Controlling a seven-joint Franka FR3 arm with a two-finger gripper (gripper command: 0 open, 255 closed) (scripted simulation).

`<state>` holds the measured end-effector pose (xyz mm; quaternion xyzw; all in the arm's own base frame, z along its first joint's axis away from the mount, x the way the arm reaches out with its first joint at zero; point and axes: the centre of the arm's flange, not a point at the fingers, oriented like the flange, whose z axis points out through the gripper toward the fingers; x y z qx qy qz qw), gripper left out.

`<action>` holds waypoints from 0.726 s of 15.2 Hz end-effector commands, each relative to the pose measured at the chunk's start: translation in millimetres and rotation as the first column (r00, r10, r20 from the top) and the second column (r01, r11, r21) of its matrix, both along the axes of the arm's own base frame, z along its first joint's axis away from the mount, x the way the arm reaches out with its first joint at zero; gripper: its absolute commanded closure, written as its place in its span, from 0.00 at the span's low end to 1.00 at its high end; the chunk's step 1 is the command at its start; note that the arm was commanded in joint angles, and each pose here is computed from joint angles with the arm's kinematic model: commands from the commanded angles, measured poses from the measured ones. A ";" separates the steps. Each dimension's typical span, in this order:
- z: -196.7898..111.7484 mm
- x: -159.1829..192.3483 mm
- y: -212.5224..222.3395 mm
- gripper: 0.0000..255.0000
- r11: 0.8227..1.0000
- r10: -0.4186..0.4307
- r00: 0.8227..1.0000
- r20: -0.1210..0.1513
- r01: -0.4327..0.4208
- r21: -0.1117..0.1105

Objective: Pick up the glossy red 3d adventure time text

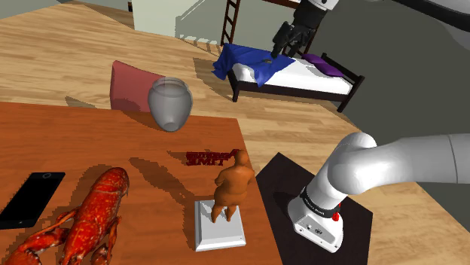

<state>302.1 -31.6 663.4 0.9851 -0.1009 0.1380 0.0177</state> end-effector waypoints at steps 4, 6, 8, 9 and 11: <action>-30.8 23.0 10.8 0.00 0.995 0.096 0.995 -0.029 -0.096 -0.009; -51.8 37.1 19.0 0.00 0.987 0.160 0.986 -0.049 -0.160 -0.013; -73.1 50.4 28.0 0.00 0.975 0.222 0.973 -0.070 -0.224 -0.016; -83.8 56.6 32.7 0.00 0.967 0.253 0.964 -0.080 -0.255 -0.017; -105.6 68.3 42.7 0.00 0.948 0.314 0.944 -0.100 -0.317 -0.017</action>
